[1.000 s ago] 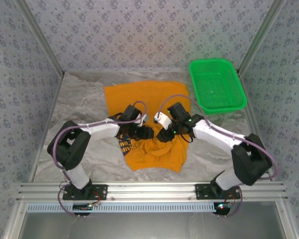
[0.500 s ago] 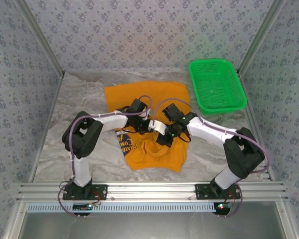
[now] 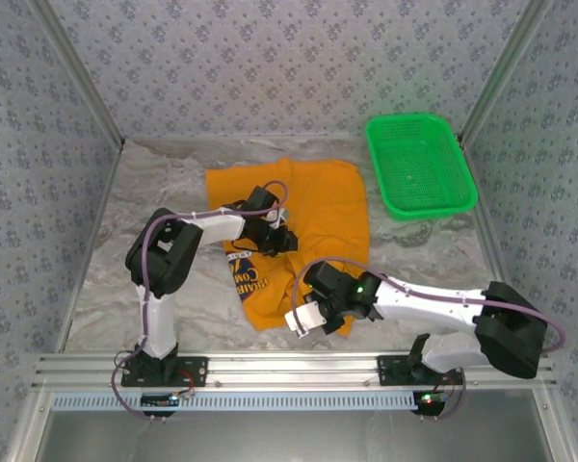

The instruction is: Fold the inside-out t-shirt

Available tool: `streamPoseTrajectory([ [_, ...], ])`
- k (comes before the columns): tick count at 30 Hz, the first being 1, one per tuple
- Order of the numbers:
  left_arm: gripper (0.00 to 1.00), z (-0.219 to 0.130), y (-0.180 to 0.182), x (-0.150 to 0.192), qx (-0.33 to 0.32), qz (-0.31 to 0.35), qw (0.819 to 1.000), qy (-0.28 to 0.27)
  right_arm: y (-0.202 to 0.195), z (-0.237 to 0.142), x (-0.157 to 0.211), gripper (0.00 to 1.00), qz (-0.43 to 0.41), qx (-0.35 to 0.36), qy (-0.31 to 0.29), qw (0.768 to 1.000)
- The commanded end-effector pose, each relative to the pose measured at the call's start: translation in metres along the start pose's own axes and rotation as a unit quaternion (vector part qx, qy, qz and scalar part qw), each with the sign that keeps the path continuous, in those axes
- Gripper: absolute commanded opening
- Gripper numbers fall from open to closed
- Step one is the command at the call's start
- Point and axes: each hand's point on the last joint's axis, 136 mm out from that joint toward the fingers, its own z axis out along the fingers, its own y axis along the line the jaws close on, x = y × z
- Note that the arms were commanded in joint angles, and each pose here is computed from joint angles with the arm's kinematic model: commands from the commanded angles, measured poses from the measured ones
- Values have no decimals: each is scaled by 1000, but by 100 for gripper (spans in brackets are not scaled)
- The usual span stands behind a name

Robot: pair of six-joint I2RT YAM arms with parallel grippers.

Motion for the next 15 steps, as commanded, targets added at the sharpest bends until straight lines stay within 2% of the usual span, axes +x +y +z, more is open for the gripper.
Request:
streamPoseTrajectory([
  [1, 34, -17, 14, -12, -13, -1, 999, -35, 13, -9, 0, 21, 14, -52, 8, 998],
  [2, 38, -25, 13, -9, -14, 3, 999, -38, 2, -12, -5, 29, 40, -35, -7, 999],
  [4, 40, -37, 9, 0, -15, 9, 999, -39, -22, -25, -9, 36, 97, 6, -33, 995],
  [5, 41, -44, 8, 6, -13, 10, 999, -41, -36, -31, -7, 45, 126, 33, -40, 991],
  [7, 41, -55, 7, 20, -15, 9, 999, -38, -58, -39, 7, 56, 166, 80, -23, 983],
  [10, 39, -67, 5, 42, -17, 8, 999, -31, -72, -38, 30, 58, 192, 103, 22, 976],
  [13, 33, -69, -2, 60, 2, 7, 1000, -29, -77, -22, 36, 58, 211, 98, 34, 972],
  [15, 30, -65, -10, 71, 19, 13, 1000, -21, -83, -12, 42, 53, 227, 104, 41, 967],
])
